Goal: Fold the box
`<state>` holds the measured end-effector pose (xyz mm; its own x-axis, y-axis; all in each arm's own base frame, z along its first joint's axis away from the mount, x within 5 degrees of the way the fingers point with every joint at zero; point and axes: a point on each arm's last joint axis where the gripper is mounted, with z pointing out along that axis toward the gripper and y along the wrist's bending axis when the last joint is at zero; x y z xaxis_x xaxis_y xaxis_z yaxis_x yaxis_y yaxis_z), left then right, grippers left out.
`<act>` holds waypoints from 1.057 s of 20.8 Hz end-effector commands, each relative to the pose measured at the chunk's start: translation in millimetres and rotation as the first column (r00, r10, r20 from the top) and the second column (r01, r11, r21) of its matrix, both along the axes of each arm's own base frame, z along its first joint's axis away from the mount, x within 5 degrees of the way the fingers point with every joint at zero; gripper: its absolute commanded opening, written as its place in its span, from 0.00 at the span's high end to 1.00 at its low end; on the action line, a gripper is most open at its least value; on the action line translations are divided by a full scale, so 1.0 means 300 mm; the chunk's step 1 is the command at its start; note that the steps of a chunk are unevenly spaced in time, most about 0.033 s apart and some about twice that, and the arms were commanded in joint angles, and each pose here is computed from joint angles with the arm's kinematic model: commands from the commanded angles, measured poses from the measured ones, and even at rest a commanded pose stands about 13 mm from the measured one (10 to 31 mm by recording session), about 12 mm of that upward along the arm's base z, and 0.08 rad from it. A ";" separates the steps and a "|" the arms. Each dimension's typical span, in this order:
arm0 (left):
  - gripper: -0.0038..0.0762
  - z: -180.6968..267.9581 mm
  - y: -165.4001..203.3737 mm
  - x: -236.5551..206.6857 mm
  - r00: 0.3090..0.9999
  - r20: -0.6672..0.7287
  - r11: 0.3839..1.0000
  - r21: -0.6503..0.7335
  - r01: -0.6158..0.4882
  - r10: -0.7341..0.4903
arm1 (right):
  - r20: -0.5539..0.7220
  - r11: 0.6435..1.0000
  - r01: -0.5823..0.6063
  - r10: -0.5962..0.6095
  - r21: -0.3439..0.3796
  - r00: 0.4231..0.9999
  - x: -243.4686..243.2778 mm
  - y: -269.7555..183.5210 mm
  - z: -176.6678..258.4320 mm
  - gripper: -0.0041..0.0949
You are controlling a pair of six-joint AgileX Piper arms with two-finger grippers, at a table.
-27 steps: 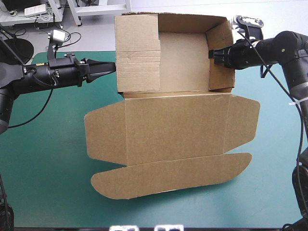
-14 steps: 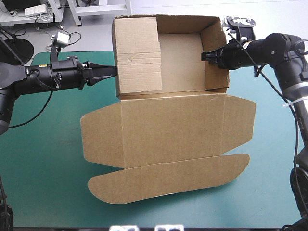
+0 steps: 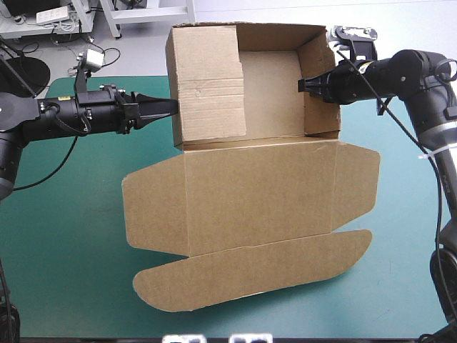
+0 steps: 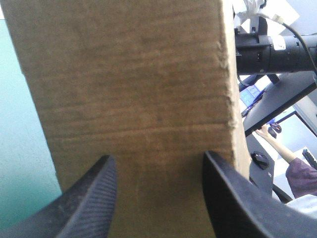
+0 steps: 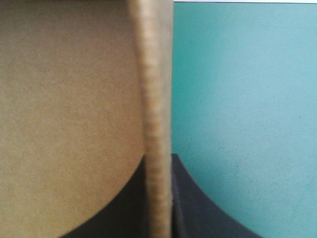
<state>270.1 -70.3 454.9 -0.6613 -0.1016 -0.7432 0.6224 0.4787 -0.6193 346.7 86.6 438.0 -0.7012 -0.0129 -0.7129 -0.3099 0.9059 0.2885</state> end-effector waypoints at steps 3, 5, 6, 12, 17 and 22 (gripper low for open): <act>0.45 0.069 -0.021 -0.063 0.996 0.044 0.994 -0.071 0.078 -0.075 | 0.100 0.997 -0.001 -0.007 0.075 0.995 -0.043 0.009 0.085 0.98; 0.45 0.069 -0.021 -0.063 0.996 0.044 0.994 -0.071 0.078 -0.075 | 0.089 0.997 0.005 -0.012 0.078 0.996 -0.033 0.011 0.064 0.98; 0.45 0.069 -0.021 -0.063 0.996 0.044 0.994 -0.071 0.078 -0.075 | 0.078 0.997 0.005 -0.011 0.081 0.997 -0.027 0.013 0.054 0.98; 0.45 0.038 -0.003 -0.041 0.999 0.043 0.999 0.044 -0.005 0.003 | 0.042 0.990 -0.030 0.025 0.135 0.999 -0.006 0.036 0.022 0.98; 0.45 0.015 0.017 -0.020 0.995 0.013 0.988 0.117 -0.097 0.096 | 0.043 0.990 -0.064 0.059 0.126 0.997 -0.016 0.066 0.021 0.98; 0.46 0.003 0.034 -0.004 0.986 0.004 0.973 0.161 -0.168 0.169 | 0.038 0.995 -0.096 0.095 0.021 0.995 -0.045 0.172 -0.001 0.98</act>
